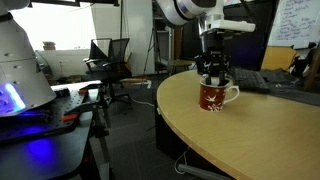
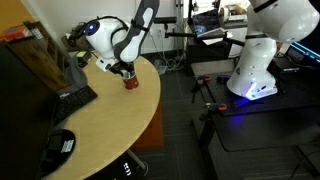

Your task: Place the marker on the table

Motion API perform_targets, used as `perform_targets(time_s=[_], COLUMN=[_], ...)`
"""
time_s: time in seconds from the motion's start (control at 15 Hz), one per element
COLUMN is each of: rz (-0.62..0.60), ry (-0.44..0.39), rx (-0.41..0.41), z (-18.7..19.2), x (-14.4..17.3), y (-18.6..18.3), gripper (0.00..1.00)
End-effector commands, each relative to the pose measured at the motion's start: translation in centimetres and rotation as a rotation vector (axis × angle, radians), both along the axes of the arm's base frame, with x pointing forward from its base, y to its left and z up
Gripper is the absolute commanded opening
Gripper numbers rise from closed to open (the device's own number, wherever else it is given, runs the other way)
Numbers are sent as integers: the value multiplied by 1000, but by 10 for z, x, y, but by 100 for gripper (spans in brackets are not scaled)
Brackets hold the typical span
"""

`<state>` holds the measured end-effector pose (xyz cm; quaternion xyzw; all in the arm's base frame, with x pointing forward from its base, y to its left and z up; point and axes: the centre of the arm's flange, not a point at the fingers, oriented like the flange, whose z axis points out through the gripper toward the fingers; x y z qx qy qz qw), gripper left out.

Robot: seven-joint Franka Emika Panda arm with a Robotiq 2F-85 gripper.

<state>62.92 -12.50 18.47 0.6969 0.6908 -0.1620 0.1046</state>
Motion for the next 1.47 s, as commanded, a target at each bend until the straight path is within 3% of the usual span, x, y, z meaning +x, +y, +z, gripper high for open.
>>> perform_targets(time_s=[0.0,0.13,0.2,0.47,0.67,1.0,1.2,1.4], rz=[-7,-1,6,49,60,143,296,371], ry=[24,24,21,20,-7,-98,-124,-121], rx=[-25,-46,-56,-106,-149,-210,-81,78], z=[-7,-13,-14,-4,23,107,123,97], x=[8,6,6,-3,-8,-26,-34,-38], y=[-5,-6,-7,-6,-5,0,26,71], gripper=[58,52,32,2,5,5,5,5])
